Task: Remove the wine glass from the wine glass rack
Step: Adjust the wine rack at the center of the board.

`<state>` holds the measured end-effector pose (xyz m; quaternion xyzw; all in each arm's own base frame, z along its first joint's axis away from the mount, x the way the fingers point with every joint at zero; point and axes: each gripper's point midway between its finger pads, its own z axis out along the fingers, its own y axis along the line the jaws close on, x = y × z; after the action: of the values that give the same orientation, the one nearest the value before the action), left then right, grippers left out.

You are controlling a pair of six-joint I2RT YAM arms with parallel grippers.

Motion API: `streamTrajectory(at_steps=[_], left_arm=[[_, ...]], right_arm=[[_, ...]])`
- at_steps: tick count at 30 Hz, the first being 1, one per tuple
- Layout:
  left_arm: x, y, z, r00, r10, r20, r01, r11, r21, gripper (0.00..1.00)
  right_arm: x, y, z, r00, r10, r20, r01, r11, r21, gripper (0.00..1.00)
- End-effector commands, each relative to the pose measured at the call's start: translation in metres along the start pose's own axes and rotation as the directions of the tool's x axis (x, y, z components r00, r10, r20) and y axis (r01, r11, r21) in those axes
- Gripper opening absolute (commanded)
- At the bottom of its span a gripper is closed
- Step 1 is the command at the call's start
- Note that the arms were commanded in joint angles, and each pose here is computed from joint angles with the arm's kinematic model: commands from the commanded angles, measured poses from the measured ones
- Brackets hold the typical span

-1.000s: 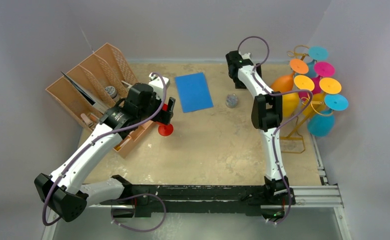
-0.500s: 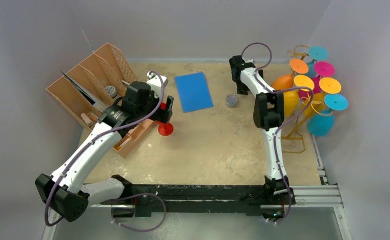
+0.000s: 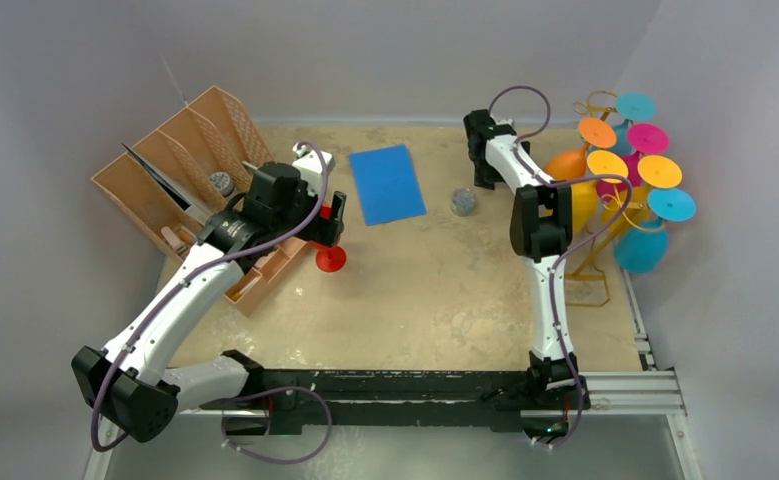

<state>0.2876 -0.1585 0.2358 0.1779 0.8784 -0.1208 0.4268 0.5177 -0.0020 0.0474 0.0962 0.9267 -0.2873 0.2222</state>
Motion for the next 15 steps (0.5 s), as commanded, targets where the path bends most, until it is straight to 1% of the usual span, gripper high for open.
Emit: streamTrajectory(at_steps=[1,8,11,15], left_arm=[[-0.0063,-0.0009,0.0,1.0,-0.015,0.019,0.015,1.0,0.012,0.87],[-0.0066,0.0009,0.0009,1.0,-0.02,0.018,0.02,1.0,0.008,0.87],[-0.0066,-0.001,0.0013,1.0,-0.023,0.016,0.022,0.999,0.024,0.87],[-0.0058,-0.0012,0.0026,0.999,-0.03,0.011,0.03,0.999,0.032,0.87]], right_arm=[[0.0011,-0.002,0.0003,0.999,0.052,-0.013,-0.052,0.998,-0.036,0.99],[-0.0005,0.0009,0.0036,0.999,0.048,-0.009,-0.049,0.997,-0.061,0.99],[-0.0067,-0.0016,0.0041,0.999,0.039,0.015,-0.038,0.998,-0.055,0.99],[-0.0043,-0.0006,0.0055,0.999,0.051,0.003,-0.051,0.996,-0.078,0.99]])
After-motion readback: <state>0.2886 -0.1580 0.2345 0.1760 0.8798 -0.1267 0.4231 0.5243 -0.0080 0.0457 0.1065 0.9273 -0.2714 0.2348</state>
